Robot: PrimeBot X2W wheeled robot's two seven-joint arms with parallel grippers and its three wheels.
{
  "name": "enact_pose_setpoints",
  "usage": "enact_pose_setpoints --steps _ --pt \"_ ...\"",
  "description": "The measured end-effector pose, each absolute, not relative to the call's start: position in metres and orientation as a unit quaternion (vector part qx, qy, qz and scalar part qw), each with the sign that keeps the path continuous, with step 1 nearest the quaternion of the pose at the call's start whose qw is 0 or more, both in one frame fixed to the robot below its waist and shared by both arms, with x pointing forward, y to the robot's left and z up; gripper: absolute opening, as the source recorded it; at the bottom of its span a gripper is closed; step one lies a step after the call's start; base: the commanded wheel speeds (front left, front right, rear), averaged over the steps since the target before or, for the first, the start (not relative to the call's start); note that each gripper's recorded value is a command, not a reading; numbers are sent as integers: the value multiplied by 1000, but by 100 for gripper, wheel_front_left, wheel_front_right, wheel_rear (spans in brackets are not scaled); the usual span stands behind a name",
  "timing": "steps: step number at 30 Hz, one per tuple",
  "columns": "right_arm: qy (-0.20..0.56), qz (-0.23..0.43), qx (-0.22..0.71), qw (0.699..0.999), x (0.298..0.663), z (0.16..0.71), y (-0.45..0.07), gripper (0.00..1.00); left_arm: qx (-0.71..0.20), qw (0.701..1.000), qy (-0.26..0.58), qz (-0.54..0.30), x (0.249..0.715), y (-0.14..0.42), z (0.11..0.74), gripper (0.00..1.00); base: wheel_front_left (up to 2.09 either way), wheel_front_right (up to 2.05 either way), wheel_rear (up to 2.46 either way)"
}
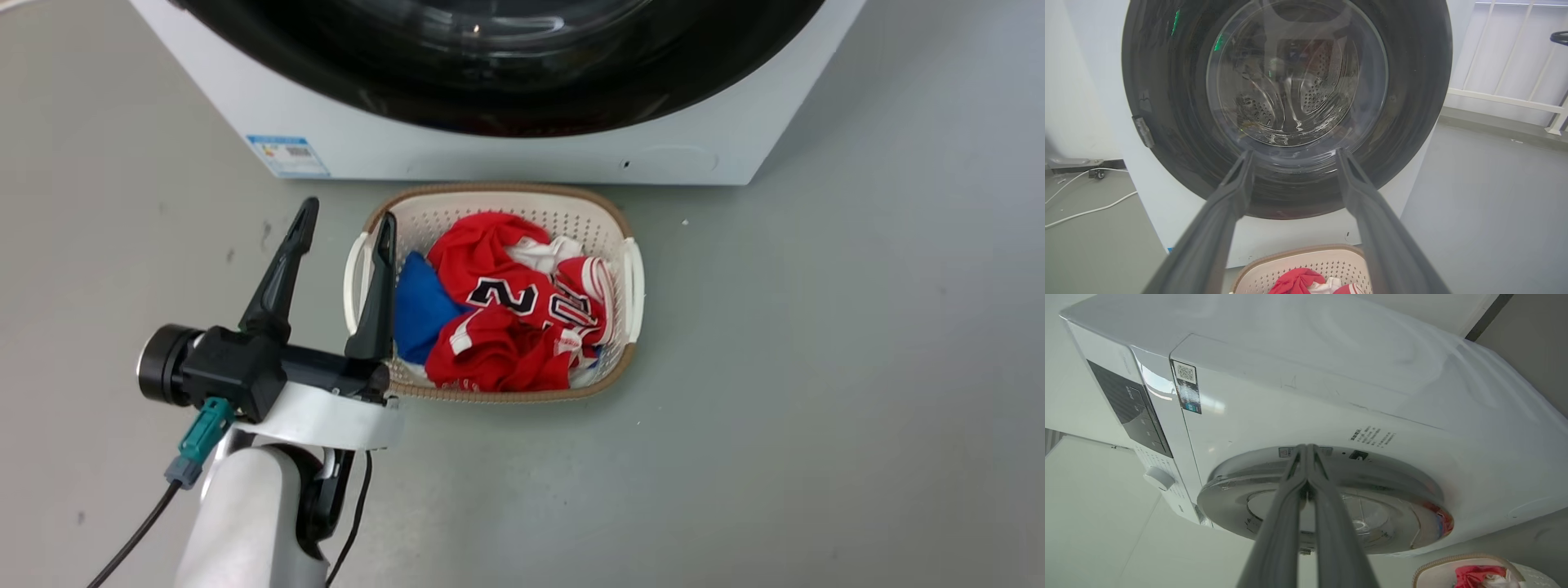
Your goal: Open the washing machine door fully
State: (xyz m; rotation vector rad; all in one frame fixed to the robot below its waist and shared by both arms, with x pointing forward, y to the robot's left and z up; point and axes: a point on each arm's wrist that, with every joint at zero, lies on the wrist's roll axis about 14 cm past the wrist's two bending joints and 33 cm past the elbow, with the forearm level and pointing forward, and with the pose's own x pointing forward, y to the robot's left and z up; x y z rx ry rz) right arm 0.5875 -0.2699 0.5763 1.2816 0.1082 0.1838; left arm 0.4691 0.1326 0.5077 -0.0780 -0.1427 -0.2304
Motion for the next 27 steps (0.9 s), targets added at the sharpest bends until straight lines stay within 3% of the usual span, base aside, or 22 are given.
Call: enact_pose_setpoints --steps 8,13,20,27 --pt "156 142 508 835 650 575 -209 0 -35 991 -76 -105 480 140 503 100 0 0 0" --pt "194 166 481 839 678 572 -171 0 -34 992 -70 -103 486 141 495 100 0 0 0" --pt "230 180 456 841 697 559 -134 0 -34 993 -61 -97 489 145 487 100 0 0 0" --pt "264 189 437 839 692 550 -125 0 -37 993 -61 -93 489 145 487 100 0 0 0"
